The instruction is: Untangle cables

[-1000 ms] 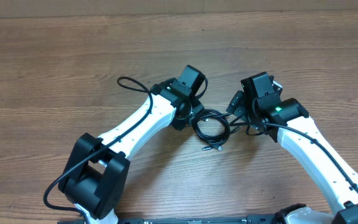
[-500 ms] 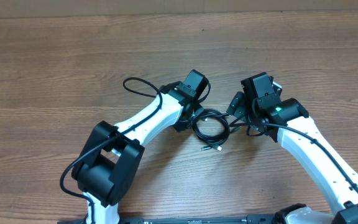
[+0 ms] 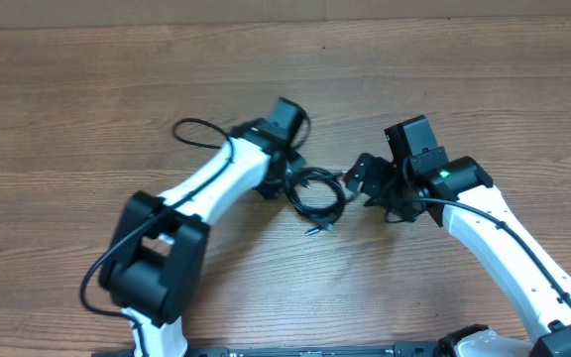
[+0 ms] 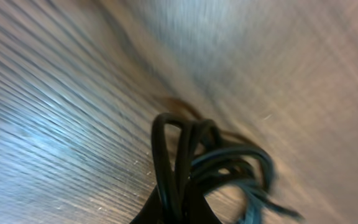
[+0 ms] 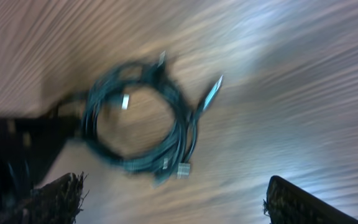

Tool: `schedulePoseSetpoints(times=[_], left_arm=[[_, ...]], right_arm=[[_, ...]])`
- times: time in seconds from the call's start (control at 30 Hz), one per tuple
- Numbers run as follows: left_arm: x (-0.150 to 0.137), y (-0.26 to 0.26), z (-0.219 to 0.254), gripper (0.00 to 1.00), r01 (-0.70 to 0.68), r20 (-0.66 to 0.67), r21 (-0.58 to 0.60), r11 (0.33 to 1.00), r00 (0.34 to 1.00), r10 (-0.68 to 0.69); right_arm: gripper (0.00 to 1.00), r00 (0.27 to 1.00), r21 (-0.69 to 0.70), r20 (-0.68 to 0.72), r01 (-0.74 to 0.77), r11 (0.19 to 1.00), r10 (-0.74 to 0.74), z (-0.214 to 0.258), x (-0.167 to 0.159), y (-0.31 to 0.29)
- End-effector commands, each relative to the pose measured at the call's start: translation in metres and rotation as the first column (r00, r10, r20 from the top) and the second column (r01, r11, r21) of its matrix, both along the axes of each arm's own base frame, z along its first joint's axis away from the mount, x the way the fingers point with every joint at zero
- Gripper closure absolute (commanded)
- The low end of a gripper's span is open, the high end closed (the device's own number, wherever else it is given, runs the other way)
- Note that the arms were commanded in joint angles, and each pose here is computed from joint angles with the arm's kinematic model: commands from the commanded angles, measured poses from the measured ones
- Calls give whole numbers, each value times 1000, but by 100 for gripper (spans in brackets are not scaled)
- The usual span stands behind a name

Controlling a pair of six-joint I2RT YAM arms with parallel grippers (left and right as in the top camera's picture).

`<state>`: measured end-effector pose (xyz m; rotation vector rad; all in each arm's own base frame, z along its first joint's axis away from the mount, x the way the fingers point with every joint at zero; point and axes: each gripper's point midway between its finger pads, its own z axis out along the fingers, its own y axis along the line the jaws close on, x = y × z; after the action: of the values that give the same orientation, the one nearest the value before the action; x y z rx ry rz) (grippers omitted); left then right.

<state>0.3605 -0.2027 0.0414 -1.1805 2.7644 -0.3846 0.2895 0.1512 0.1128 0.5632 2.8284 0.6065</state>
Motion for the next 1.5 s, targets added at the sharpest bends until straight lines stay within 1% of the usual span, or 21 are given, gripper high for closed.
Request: schedulePoseSetpoints(times=[0.0, 0.1, 0.23, 0.3, 0.5, 0.6, 0.67, 0.77, 0.83, 0.87, 0.9, 0.93, 1.0, 1.07, 1.1, 1.13, 1.2, 1.23, 1.27, 1.33, 1.47], left_arm=[[12, 0, 48, 96, -4, 83, -109, 994, 997, 13], [12, -1, 64, 96, 1, 101, -154, 988, 995, 14], [12, 0, 82, 96, 8, 139, -177, 984, 990, 17], [12, 0, 90, 96, 17, 159, -182, 983, 987, 12], [12, 5, 114, 96, 50, 229, -185, 981, 973, -6], [10, 8, 123, 96, 62, 248, -184, 981, 969, -15], [9, 7, 129, 96, 66, 259, -192, 979, 966, -15], [8, 6, 133, 96, 71, 266, -198, 978, 964, -17], [6, 6, 132, 96, 72, 257, -198, 978, 966, -19], [4, 6, 131, 96, 73, 249, -200, 977, 968, -21], [3, 7, 130, 96, 71, 243, -198, 978, 970, -21], [2, 7, 129, 96, 70, 238, -196, 978, 971, -22], [1, 7, 129, 96, 71, 236, -198, 978, 972, -23], [1, 7, 129, 96, 72, 235, -201, 977, 972, -24], [1, 7, 129, 96, 72, 235, -201, 977, 972, -23], [1, 7, 129, 96, 71, 235, -201, 977, 972, -23], [2, 8, 130, 96, 69, 237, -200, 977, 971, -20], [5, 9, 131, 96, 65, 244, -202, 977, 970, -14], [7, 12, 131, 96, 51, 247, -197, 979, 969, 0], [10, 19, 130, 95, 27, 253, -180, 983, 967, 20], [17, 33, 129, 96, -23, 258, -163, 986, 964, 65]], right_arm=[[10, 993, 203, -15, -112, 973, 118, 22, -13, 36], [11, 995, 218, -21, -90, 972, 97, 24, -13, 41], [11, 994, 227, 19, -107, 968, 106, 27, -8, 52], [11, 997, 225, 13, -82, 971, 82, 26, -5, 54], [12, 992, 220, -120, 51, 974, -25, 6, -8, 56], [12, 981, 192, -171, 125, 973, -92, -8, -3, 53], [12, 974, 196, -193, 156, 968, -118, -16, 2, 56], [14, 961, 209, -234, 198, 958, -147, -26, 6, 61], [18, 949, 215, -261, 237, 947, -178, -29, 8, 63], [23, 942, 217, -271, 260, 941, -198, -31, 10, 64], [32, 936, 226, -277, 283, 932, -217, -31, 14, 66], [38, 925, 235, -289, 317, 919, -245, -31, 17, 67], [46, 914, 252, -296, 355, 900, -278, -29, 22, 70], [52, 918, 273, -280, 357, 893, -281, -25, 28, 72], [58, 922, 283, -269, 353, 892, -280, -24, 31, 73], [68, 923, 287, -265, 352, 891, -279, -23, 32, 74], [84, 923, 287, -265, 351, 891, -278, -23, 32, 74], [94, 921, 282, -272, 353, 892, -279, -24, 30, 73], [96, 917, 270, -284, 356, 895, -280, -26, 27, 72], [96, 918, 251, -291, 344, 905, -268, -29, 22, 69], [96, 964, 237, -219, 199, 951, -148, -31, 17, 68]])
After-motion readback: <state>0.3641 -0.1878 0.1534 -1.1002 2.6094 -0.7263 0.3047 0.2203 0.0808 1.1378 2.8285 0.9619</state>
